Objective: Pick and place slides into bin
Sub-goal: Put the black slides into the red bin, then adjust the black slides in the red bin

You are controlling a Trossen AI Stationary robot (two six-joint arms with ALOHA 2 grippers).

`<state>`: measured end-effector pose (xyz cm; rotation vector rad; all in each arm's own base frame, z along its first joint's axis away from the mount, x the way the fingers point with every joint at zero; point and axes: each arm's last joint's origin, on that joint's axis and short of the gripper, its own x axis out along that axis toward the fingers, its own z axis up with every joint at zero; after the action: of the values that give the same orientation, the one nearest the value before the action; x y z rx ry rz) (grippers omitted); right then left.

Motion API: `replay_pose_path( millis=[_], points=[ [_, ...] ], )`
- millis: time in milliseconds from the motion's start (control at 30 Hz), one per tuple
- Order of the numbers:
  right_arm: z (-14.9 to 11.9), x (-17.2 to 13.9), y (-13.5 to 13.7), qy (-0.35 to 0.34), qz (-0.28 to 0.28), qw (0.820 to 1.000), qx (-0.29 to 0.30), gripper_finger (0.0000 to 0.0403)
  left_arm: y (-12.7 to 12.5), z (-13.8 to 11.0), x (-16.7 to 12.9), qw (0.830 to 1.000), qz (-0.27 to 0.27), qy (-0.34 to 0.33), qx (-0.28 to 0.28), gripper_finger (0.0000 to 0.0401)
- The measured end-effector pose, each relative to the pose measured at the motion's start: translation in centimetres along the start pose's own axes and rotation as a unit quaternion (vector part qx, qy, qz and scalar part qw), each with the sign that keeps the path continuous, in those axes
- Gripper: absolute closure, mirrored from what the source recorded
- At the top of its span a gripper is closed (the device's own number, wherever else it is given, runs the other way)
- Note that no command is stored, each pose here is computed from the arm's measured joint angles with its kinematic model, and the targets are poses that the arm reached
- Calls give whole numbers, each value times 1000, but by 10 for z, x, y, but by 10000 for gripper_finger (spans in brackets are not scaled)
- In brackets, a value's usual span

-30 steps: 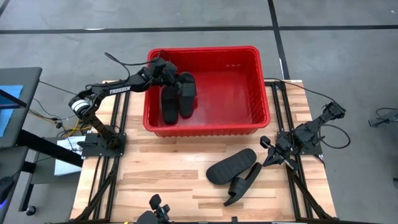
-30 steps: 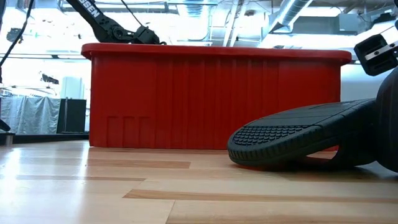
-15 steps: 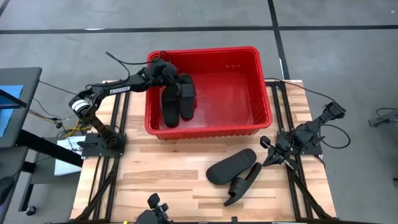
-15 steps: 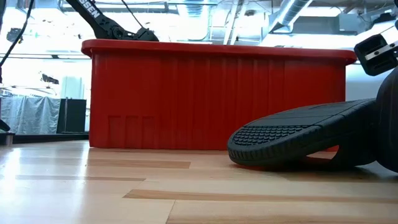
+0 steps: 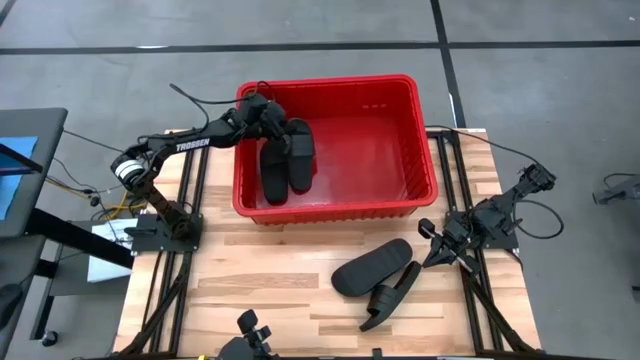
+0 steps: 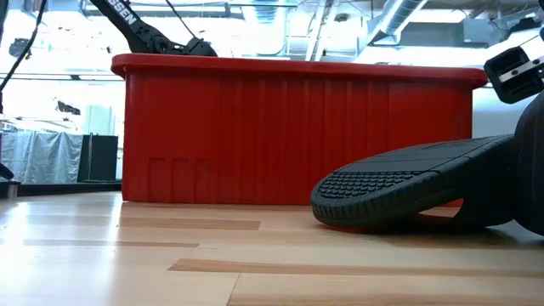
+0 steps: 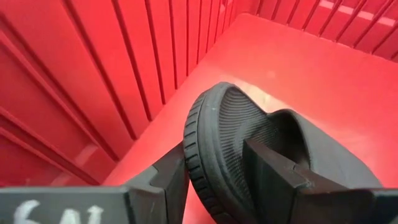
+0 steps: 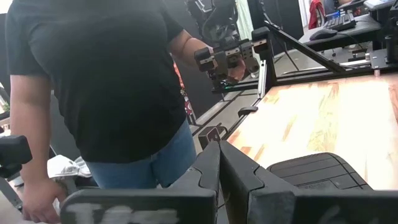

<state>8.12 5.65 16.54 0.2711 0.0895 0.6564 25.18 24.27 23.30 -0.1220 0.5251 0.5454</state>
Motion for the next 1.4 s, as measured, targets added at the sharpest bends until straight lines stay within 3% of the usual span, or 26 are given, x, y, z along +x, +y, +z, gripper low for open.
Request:
replay_pose_path(
  millis=[600, 800, 1033, 1400],
  points=[
    [0, 0, 0, 0, 0, 1000, 0, 403, 1, 0, 0, 1000, 11, 3, 11, 261],
    [0, 0, 0, 0, 0, 1000, 0, 403, 1, -2, 0, 999, 43, 17, 22, 222],
    [0, 0, 0, 0, 0, 1000, 0, 403, 1, -2, 0, 998, 44, 18, 45, 172],
    [0, 0, 0, 0, 0, 1000, 0, 403, 1, -2, 0, 993, 42, 20, 105, 174]
  ],
)
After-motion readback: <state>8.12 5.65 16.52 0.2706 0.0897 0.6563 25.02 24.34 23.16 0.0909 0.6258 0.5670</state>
